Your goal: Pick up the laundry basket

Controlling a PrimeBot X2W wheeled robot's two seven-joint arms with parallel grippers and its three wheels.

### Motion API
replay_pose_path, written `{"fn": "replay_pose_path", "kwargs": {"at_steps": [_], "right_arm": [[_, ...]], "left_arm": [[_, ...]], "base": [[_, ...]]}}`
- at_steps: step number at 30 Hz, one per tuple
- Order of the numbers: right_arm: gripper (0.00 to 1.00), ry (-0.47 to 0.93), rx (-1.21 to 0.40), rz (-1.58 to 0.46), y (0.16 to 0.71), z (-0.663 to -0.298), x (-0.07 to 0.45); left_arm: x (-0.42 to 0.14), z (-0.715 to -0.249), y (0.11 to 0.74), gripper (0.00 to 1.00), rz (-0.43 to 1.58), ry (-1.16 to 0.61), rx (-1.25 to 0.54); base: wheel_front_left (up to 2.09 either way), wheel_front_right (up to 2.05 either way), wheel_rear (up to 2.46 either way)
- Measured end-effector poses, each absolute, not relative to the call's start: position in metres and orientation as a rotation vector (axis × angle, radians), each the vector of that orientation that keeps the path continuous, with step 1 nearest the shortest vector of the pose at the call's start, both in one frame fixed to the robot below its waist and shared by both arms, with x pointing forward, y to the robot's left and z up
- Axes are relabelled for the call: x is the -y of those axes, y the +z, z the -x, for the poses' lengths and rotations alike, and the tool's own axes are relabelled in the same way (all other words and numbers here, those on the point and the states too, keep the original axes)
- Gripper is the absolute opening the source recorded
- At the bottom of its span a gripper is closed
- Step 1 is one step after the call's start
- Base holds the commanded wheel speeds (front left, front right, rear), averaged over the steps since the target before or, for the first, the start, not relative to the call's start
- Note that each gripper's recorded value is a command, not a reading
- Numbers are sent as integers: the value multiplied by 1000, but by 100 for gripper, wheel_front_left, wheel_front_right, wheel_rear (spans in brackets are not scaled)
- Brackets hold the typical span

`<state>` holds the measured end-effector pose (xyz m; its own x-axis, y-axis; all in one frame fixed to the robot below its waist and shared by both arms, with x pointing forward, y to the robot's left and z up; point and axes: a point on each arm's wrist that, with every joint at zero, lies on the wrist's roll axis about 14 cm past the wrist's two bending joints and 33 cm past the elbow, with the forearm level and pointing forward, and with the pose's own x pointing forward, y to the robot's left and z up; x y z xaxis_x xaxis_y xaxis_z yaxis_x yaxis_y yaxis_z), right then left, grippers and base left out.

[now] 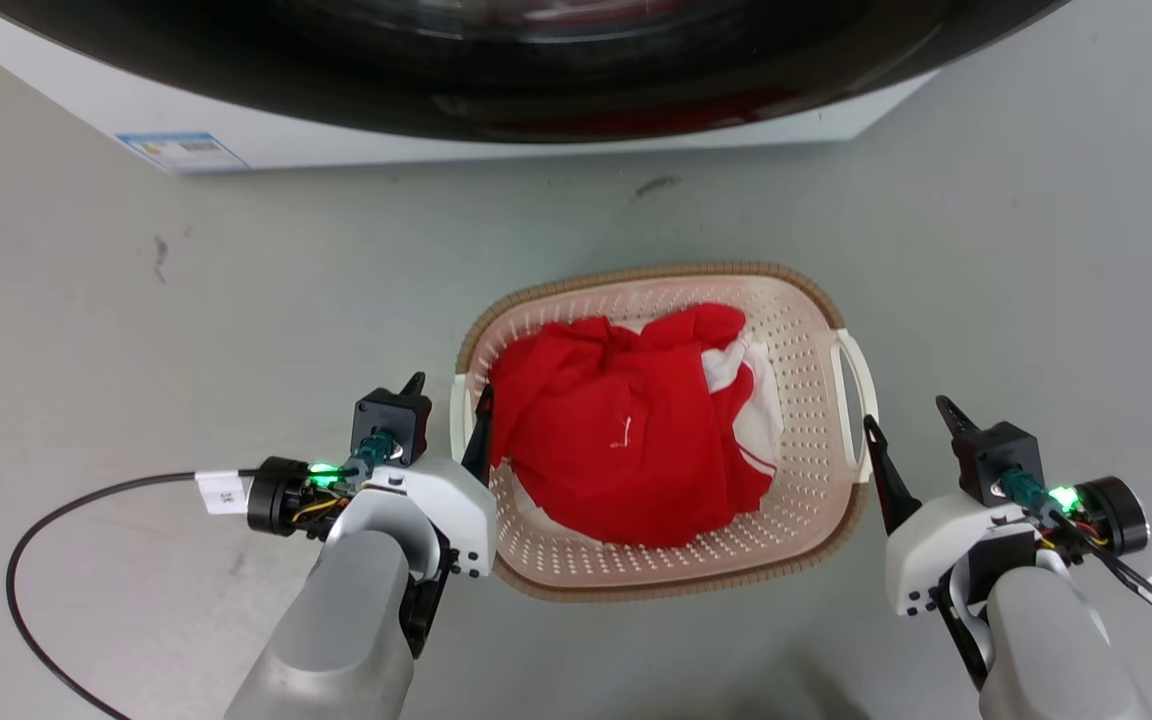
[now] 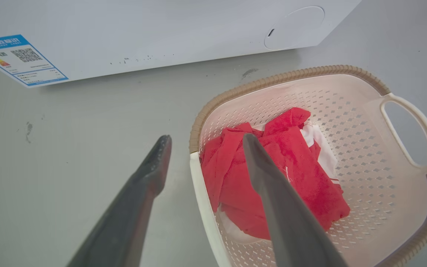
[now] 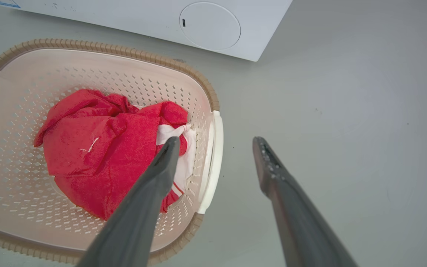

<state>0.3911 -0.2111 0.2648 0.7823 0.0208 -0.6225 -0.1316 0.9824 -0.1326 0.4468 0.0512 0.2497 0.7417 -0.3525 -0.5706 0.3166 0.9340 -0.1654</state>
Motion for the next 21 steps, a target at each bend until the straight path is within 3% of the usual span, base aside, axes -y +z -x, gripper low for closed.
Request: {"fn": "replay_pose_path", "kwargs": {"at_steps": [21], "right_arm": [[100, 118, -871, 109, 195, -380, 200]], "left_arm": [[-37, -431, 171, 100, 58, -406, -829]], "base": [[0, 0, 0]]}}
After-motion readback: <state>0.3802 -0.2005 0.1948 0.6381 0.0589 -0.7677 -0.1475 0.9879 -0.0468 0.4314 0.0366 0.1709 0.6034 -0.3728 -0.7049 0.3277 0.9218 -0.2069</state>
